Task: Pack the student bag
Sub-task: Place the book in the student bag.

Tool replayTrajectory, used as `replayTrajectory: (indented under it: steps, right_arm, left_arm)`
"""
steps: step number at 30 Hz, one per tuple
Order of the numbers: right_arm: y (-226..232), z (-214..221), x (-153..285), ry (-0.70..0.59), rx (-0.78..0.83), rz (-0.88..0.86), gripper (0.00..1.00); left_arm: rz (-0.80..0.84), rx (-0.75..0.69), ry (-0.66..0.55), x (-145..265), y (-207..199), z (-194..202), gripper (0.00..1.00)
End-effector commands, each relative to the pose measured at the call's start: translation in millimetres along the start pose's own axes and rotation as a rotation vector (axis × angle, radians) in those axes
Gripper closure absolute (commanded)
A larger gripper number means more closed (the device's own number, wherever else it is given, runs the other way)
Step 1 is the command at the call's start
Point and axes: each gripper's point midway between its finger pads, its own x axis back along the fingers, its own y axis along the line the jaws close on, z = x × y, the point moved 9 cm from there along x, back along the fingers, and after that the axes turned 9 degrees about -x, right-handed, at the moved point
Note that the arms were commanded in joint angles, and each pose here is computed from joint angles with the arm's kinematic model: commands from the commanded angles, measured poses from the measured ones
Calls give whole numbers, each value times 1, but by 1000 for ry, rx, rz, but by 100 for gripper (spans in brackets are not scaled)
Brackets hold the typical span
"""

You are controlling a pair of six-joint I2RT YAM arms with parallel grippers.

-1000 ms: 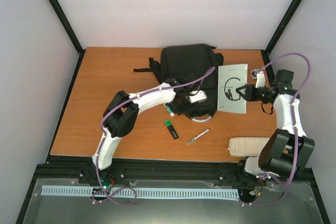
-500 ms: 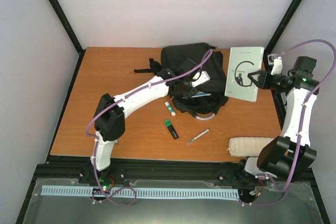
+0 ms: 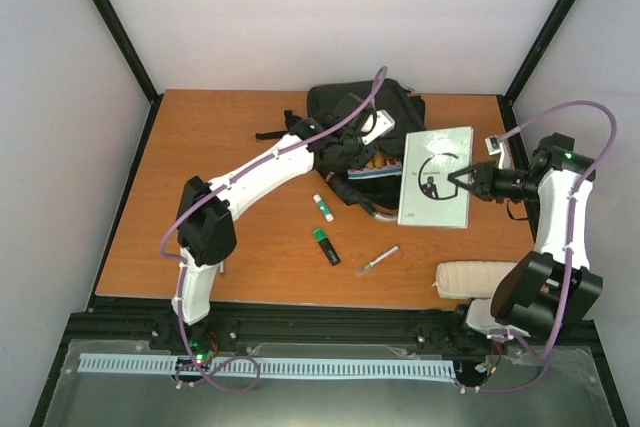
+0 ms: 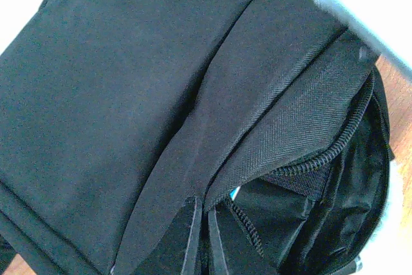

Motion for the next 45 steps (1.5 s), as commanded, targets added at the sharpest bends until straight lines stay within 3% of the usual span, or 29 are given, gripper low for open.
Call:
replayTrajectory:
  steps: [1, 14, 24, 31, 45]
  right_arm:
    - [-1, 11, -10, 64, -76, -106, 97]
    - [-37, 34, -49, 245, -324, -90, 97]
    - [-23, 56, -68, 317, -286, -99, 97]
    - [-16, 37, -80, 319, -186, -219, 97]
    - [-55, 20, -126, 359, -293, -287, 97]
  left_arm:
    - [-38, 87, -145, 13, 17, -27, 99]
    - [-39, 159, -158, 12, 20, -28, 99]
    - [-55, 171, -170, 15, 23, -30, 99]
    - [-53, 168, -211, 38, 24, -34, 99]
    - [-36, 209, -282, 64, 25, -39, 99]
